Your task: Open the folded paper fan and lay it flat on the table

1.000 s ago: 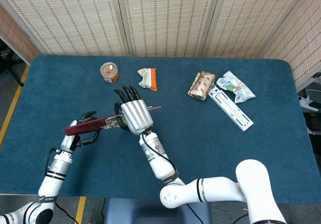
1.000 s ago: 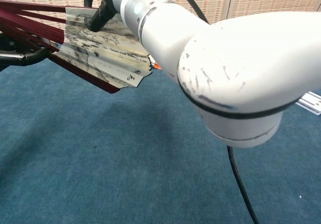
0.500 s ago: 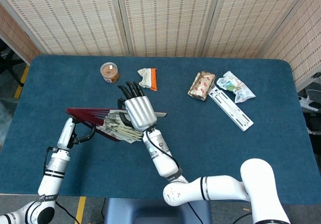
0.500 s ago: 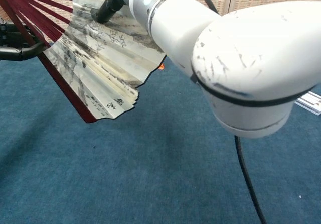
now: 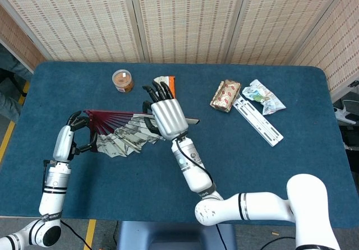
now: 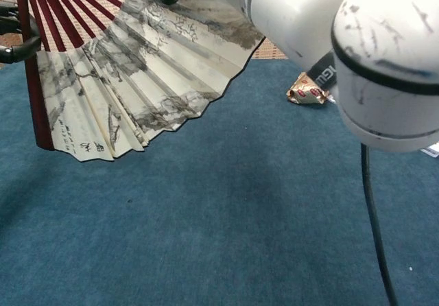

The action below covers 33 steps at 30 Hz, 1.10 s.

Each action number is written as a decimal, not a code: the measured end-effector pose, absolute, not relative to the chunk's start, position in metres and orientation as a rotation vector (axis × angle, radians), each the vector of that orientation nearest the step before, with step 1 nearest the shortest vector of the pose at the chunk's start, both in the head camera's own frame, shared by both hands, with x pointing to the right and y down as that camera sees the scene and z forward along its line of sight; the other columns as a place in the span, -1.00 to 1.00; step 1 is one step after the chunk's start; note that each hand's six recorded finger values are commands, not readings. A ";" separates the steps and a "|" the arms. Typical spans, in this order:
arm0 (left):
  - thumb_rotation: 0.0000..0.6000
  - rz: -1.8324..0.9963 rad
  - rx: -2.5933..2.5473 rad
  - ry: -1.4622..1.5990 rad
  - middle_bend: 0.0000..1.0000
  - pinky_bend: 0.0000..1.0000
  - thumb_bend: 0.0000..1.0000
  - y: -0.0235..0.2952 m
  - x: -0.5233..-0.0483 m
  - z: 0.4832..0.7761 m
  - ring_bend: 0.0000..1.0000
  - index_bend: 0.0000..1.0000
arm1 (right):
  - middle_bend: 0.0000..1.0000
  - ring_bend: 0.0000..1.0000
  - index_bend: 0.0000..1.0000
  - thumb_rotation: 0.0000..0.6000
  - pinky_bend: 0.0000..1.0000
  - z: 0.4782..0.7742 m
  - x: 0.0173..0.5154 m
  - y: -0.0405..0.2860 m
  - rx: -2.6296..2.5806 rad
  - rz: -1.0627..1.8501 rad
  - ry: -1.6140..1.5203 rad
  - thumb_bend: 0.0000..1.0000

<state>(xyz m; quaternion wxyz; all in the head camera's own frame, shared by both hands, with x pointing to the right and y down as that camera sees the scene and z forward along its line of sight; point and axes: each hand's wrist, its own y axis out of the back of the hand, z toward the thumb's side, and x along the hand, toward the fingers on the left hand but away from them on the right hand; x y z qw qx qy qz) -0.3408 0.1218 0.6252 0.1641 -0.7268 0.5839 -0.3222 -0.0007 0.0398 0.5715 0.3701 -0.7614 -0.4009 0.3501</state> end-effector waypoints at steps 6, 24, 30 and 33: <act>1.00 -0.925 -1.964 1.628 0.32 -0.82 0.23 0.115 -0.350 0.618 -0.42 0.38 | -0.78 -1.00 0.34 1.00 -1.00 0.569 0.005 0.040 -1.943 0.891 -1.016 0.36; 1.00 -0.958 -1.715 1.545 0.17 -0.84 0.14 0.093 -0.377 0.612 -0.44 0.23 | -0.78 -1.00 0.31 1.00 -1.00 0.571 0.007 0.048 -1.900 0.848 -0.975 0.36; 1.00 -0.984 -1.740 1.502 -0.30 -0.86 -0.01 0.100 -0.377 0.619 -0.58 -0.42 | -0.78 -1.00 0.31 1.00 -1.00 0.576 0.008 0.051 -1.906 0.850 -0.975 0.36; 1.00 -1.011 -1.800 1.462 -0.55 -0.85 -0.06 0.108 -0.374 0.626 -0.71 -0.82 | -0.78 -1.00 0.31 1.00 -1.00 0.579 0.007 0.053 -1.910 0.849 -0.969 0.36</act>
